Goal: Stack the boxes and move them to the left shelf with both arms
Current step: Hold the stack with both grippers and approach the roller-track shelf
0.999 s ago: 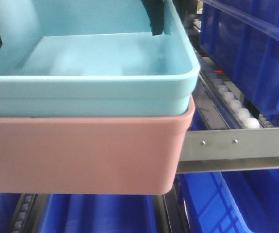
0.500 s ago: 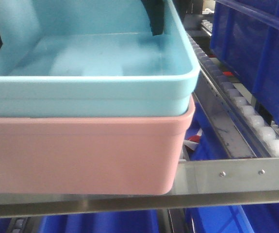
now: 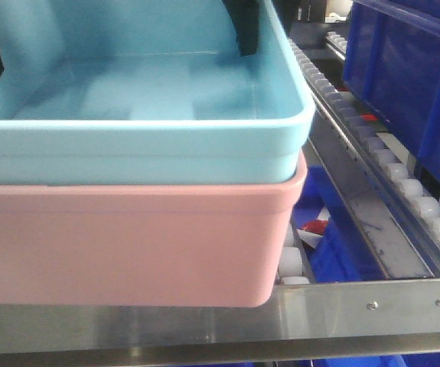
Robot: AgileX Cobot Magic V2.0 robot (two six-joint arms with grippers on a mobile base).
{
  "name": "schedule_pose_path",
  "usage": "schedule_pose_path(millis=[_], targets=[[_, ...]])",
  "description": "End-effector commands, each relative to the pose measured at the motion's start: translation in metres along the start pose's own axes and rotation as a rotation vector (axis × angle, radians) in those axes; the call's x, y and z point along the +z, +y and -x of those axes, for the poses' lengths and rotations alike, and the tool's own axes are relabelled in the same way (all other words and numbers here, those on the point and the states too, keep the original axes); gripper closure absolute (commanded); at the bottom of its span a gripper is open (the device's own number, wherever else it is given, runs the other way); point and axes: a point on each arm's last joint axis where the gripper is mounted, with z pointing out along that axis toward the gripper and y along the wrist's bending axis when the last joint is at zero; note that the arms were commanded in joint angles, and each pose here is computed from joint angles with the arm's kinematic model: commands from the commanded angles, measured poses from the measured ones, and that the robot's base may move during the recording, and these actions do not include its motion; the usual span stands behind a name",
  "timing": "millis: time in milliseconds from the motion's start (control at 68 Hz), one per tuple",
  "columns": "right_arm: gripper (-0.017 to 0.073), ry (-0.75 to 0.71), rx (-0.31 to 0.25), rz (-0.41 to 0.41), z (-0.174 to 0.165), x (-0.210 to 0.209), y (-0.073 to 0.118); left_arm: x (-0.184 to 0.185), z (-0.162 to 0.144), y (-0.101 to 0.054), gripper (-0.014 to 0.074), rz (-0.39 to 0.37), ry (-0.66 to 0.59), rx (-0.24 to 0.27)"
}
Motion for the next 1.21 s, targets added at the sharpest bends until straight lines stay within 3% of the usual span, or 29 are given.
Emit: schedule_pose_path(millis=[0, 500, 735, 867, 1190], targets=[[0.0505, -0.177, 0.024, 0.249, 0.016, -0.036, 0.017, -0.028, 0.017, -0.024, 0.0603, -0.264, -0.182, -0.065], [0.0505, -0.192, 0.024, 0.263, 0.017, -0.036, 0.018, -0.029, 0.019, -0.024, 0.0603, -0.264, -0.204, -0.052], [0.0505, -0.199, 0.019, 0.266, 0.018, -0.037, 0.018, -0.028, 0.026, -0.016, 0.0603, -0.192, -0.271, 0.009], [0.0505, -0.206, -0.020, 0.258, 0.018, -0.037, 0.017, -0.026, 0.031, -0.007, 0.0603, -0.169, -0.290, -0.009], [0.0505, -0.252, -0.022, 0.232, 0.035, -0.025, -0.004, -0.025, 0.042, 0.001, 0.0603, -0.176, -0.347, -0.011]])
